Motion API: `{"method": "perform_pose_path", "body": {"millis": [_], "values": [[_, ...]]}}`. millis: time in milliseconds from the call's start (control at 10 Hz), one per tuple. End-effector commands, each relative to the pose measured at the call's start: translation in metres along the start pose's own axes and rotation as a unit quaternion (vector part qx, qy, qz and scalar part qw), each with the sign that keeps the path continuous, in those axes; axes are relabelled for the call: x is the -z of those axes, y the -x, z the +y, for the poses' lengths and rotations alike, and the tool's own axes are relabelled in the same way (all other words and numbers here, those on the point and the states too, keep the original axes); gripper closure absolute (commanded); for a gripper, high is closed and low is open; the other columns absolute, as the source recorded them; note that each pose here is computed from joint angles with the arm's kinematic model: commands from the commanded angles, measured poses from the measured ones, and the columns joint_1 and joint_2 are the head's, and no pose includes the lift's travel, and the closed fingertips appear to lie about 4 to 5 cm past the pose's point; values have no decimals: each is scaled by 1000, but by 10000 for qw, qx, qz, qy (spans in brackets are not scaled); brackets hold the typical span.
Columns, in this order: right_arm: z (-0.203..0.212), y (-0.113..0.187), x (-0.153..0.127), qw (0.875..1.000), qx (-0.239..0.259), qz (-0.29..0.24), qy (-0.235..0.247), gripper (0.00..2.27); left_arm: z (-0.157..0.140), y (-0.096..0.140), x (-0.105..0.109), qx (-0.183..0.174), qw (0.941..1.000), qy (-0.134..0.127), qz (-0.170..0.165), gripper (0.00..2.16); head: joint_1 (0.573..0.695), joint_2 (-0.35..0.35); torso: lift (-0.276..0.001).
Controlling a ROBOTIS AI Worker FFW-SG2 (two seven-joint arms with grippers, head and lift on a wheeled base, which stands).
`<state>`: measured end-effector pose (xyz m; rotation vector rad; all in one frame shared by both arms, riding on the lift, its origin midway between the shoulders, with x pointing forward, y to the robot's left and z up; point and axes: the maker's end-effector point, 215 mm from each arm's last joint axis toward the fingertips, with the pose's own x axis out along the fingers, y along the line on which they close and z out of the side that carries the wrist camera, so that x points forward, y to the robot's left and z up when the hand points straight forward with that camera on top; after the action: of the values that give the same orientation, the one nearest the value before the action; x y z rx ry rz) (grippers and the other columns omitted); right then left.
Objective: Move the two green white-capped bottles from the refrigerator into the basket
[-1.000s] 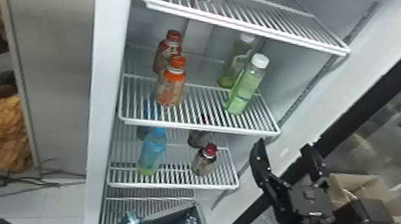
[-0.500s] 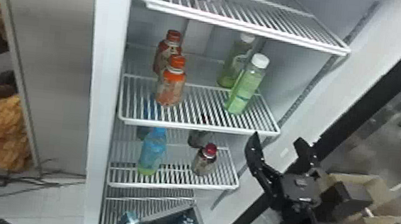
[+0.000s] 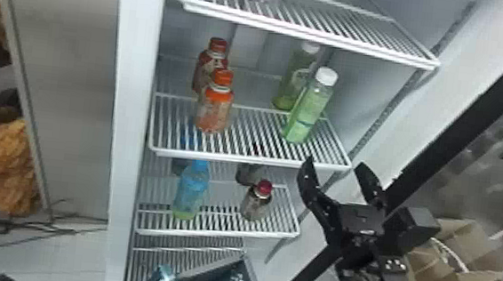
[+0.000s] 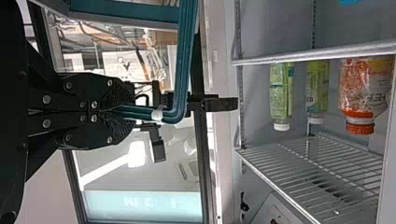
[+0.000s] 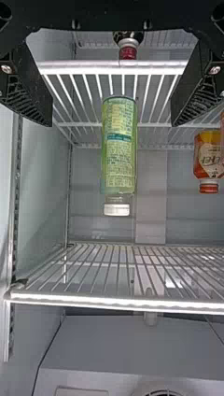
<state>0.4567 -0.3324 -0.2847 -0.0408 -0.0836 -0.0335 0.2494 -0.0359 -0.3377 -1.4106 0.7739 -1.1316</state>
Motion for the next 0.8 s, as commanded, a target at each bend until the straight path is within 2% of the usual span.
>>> {"method": "perform_pose_path", "body": {"millis": [0,700], "values": [[-3,-12,4,10000,17,-5,-12,98,0,0,1,4,10000,9,13,1214,695,-350,-4],[1,-69,12,9999,-34,-77,-61,96,-8,-4,0,148,9999,81,-35,1214,695,-350,-4]]}}
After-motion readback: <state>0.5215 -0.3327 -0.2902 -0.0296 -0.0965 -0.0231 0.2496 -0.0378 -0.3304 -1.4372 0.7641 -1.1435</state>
